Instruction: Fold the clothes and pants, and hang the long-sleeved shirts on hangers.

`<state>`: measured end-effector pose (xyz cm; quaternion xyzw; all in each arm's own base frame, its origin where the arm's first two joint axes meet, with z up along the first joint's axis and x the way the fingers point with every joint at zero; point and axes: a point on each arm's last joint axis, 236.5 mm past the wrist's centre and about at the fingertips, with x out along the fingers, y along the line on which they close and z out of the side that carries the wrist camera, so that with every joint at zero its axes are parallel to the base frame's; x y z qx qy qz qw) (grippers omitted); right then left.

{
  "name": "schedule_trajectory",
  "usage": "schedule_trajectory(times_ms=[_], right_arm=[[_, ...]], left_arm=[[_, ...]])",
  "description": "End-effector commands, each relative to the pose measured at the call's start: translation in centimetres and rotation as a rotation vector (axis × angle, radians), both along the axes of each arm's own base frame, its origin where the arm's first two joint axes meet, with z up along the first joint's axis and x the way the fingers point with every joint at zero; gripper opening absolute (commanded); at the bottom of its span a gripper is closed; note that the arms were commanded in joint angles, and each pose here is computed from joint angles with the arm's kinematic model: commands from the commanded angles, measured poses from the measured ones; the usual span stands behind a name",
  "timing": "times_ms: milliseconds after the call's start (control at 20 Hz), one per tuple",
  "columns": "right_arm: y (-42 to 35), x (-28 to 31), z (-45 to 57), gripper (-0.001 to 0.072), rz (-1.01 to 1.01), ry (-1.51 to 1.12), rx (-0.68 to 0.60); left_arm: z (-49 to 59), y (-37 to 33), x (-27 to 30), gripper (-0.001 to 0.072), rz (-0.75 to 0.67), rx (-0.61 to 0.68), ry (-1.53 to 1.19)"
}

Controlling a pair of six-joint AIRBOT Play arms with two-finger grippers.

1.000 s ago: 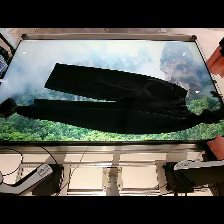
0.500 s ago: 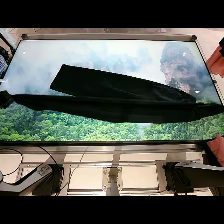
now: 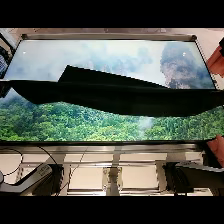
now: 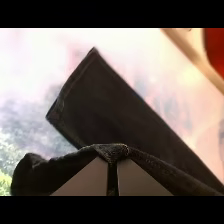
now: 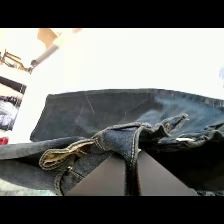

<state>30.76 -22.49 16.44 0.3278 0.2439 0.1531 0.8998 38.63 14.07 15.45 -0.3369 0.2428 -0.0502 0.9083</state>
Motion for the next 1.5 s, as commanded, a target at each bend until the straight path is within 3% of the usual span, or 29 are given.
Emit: schedule_trajectory(times_ms=[0,150,350,500,650,850,1100,1450], right_arm=[[-1.5,-0.7,-2.1,0.0021,-0.066,0.13,-0.051],[-4.8,-3.8,-7.9,0.0021,-0.212,0.427,-0.094],[-7.0,-5.5,-10.0,0.002,-0.338,0.563,-0.093],[-8.3,-6.9,-11.2,0.002,-0.416,0.648,-0.093],[-8.2,-6.9,-12.4,0.002,-0.405,0.7,-0.098],[-6.0,-2.2,-13.8,0.002,-0.316,0.699,-0.151],[-9.1,5.3,-10.8,0.002,-0.519,0.544,-0.216],[-10.2,8.5,-15.4,0.002,-0.556,0.596,-0.109]], left_arm=[[-0.9,-0.2,-1.4,0.0027,-0.021,0.086,0.066],[-5.0,0.5,-5.6,0.0027,-0.075,0.253,0.296],[-7.7,1.8,-10.9,0.0027,-0.133,0.407,0.533],[-8.1,1.5,-11.6,0.0027,-0.165,0.454,0.576],[-9.4,1.3,-9.9,0.0026,-0.093,0.445,0.642],[-9.9,-2.6,-1.5,0.0026,-0.14,0.497,0.544],[-8.5,-7.4,12.1,0.0026,-0.133,0.455,0.397],[-13.2,-12.9,22.7,0.0027,-0.172,0.313,0.363]])
